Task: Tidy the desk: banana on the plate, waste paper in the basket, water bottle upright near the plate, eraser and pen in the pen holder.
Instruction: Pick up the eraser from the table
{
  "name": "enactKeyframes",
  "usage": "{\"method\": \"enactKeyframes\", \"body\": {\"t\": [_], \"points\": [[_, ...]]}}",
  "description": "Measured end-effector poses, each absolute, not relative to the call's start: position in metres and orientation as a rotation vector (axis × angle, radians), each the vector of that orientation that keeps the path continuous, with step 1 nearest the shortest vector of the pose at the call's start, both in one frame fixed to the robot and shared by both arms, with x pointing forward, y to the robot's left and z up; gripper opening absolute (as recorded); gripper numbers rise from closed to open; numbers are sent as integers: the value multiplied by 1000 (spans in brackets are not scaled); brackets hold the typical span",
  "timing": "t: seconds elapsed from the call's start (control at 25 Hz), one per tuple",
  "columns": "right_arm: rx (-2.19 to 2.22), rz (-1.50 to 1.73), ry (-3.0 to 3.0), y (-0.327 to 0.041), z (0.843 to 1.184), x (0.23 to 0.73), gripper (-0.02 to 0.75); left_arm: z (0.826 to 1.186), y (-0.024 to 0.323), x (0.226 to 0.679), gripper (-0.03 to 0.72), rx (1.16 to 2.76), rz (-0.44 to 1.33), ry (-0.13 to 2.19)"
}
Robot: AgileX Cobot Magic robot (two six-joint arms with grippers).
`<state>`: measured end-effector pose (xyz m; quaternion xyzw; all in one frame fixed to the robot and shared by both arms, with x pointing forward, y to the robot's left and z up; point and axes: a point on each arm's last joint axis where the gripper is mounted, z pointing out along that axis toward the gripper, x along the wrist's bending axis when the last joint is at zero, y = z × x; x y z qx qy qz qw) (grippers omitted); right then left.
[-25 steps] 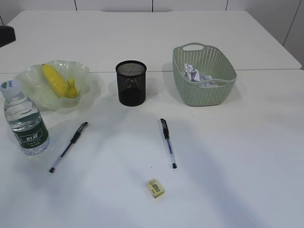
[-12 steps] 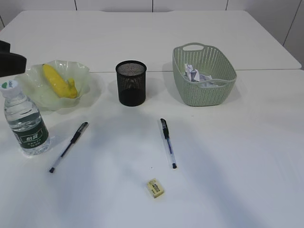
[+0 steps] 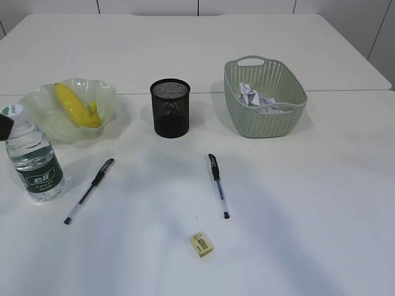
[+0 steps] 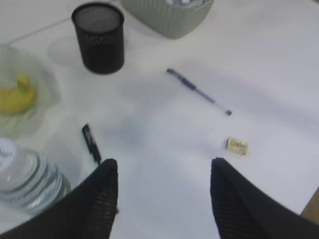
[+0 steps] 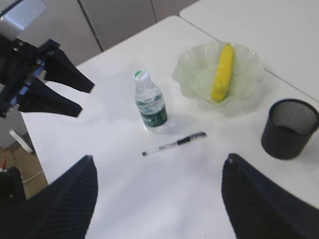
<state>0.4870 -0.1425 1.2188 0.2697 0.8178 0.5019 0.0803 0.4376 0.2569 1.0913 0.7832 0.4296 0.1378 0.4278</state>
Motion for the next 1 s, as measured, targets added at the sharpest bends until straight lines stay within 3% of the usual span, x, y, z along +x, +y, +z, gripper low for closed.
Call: {"method": "enactKeyframes", "body": {"t": [0.16, 0.28, 0.68, 1.0], "points": [[879, 1350, 2514, -148, 1210, 486, 574, 1080, 269, 430, 417, 2008, 275, 1357], [914, 1254, 2554, -152, 1205, 485, 574, 1076, 273, 424, 417, 2058, 232, 1434], [1019, 1122, 2559, -157, 1198, 486, 574, 1075, 261, 414, 412, 2147, 197, 1406], [1046, 856, 2735, -121, 1145, 480, 574, 1067, 261, 417, 382, 2228, 296, 1543]]}}
